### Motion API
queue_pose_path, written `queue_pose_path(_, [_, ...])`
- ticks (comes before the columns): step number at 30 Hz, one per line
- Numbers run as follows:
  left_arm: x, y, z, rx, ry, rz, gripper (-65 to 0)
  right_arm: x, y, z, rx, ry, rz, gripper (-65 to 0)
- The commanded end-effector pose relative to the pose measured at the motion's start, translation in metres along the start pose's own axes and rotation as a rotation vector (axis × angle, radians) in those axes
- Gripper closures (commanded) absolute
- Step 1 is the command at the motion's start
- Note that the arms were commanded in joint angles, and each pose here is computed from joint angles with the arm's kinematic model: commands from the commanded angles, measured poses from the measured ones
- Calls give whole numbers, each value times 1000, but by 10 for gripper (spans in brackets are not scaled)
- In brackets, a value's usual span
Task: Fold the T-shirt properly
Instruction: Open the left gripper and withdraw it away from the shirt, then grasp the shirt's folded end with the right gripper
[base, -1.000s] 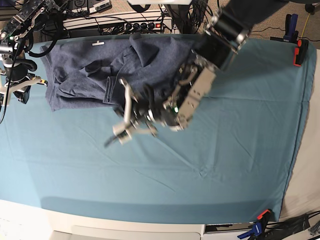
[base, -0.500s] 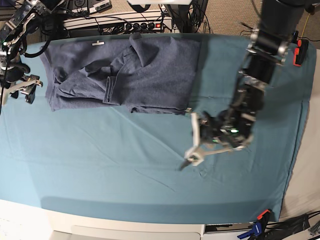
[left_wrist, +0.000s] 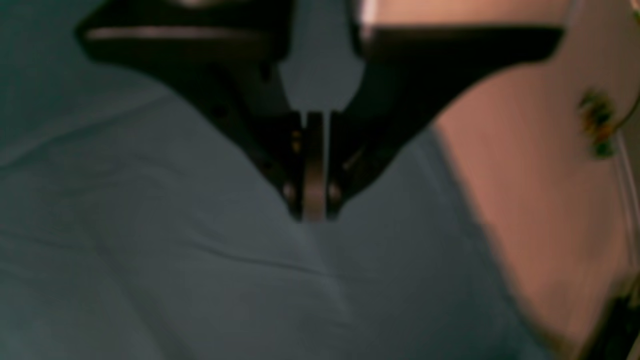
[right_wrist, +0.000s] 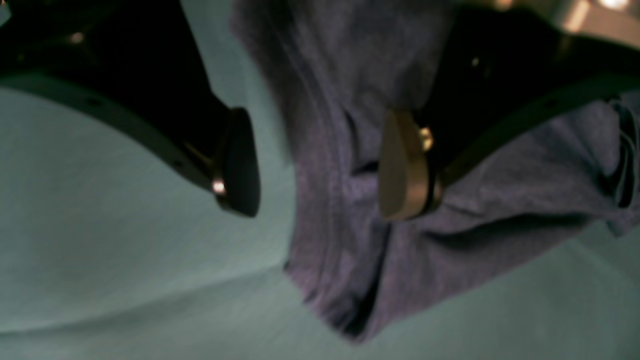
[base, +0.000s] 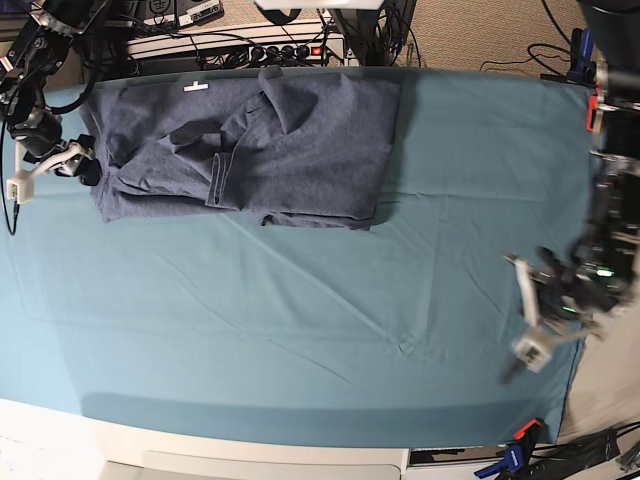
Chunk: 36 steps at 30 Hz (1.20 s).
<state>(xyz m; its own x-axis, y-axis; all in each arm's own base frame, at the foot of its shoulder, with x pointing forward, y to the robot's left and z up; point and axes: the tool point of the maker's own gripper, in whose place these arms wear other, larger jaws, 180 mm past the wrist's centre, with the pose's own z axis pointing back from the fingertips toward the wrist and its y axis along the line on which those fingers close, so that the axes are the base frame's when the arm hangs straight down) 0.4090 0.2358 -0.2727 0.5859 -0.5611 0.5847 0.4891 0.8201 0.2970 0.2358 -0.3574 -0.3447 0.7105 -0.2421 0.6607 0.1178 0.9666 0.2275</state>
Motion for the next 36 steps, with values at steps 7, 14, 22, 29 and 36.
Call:
queue_pose_path(7, [9,75,57,121,-118,97,0,-3,-7,8,-9,1,12,-387])
queue_pose_path(14, [-25,67,62,44,-111,169,0,-32,-9,-7,54,36,-103,-387])
queue_pose_path(22, [-51,51,56,2,-62,177,0,-57,8,-21,210,60,-256,-387])
queue_pose_path(29, [-50,52,56,3,-65,176,0,-61,18,-19,262,84,-261,-386])
queue_pose_path(36, [-49,52,56,4,-68,176,0,-60,25,-18,303,85,-262,-386])
